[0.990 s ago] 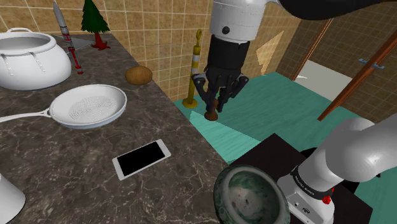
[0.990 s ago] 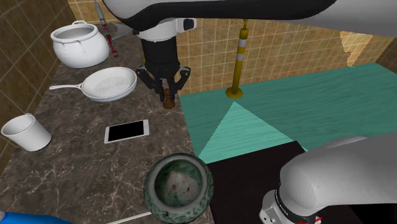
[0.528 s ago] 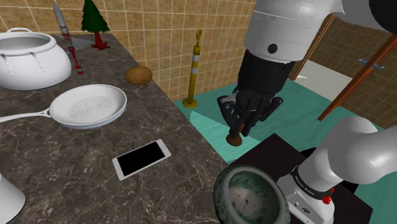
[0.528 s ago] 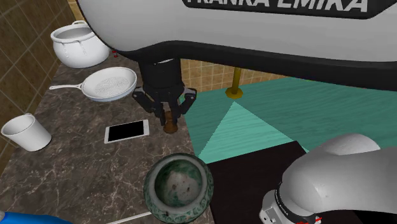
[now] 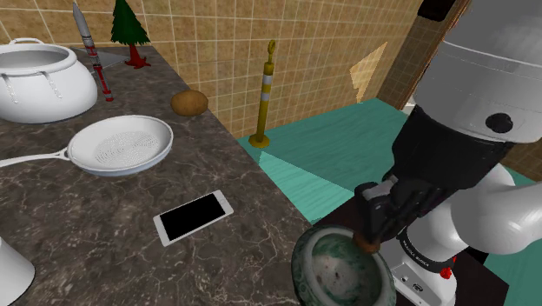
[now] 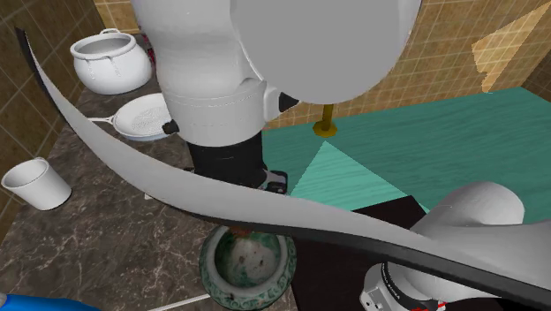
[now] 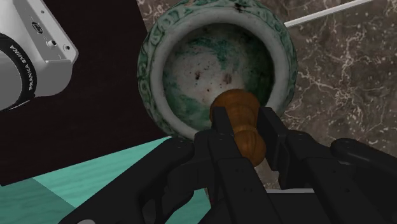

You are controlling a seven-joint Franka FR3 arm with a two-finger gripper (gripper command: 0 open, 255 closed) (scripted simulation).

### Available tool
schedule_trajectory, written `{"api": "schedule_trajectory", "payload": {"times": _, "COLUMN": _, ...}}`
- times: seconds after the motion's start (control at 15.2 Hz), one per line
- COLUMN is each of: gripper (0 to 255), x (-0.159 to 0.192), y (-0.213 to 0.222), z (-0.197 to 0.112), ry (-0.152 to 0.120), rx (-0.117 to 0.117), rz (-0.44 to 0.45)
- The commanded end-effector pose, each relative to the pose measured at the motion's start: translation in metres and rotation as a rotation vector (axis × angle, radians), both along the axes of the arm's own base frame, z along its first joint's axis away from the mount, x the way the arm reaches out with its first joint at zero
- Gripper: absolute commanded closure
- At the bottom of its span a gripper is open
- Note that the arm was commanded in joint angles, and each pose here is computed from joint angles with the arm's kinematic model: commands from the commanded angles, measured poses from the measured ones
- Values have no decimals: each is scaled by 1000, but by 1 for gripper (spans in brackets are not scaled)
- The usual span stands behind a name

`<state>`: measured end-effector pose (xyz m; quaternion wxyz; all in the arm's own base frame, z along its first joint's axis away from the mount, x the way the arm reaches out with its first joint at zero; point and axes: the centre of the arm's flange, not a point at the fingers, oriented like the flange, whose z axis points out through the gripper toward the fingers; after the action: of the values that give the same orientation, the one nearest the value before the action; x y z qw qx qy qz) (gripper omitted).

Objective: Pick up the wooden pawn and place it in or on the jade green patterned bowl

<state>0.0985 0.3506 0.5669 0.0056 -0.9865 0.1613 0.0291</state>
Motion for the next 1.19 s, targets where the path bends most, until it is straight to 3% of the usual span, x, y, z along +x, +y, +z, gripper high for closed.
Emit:
{"api": "schedule_trajectory", "payload": {"times": 0.0, "gripper": 255, "x": -8, "y": 1, "z": -8, "ry": 1, "rx": 0, "rz": -1}}
{"api": "schedule_trajectory", "payload": {"times": 0.86, "gripper": 255, "x": -8, "y": 1, "z": -80, "ry": 1, "rx": 0, "rz": -1}}
{"api": "schedule_trajectory", "payload": {"times": 1.12, "gripper": 255, "x": -8, "y": 1, "z": -80, "ry": 1, "rx": 0, "rz": -1}}
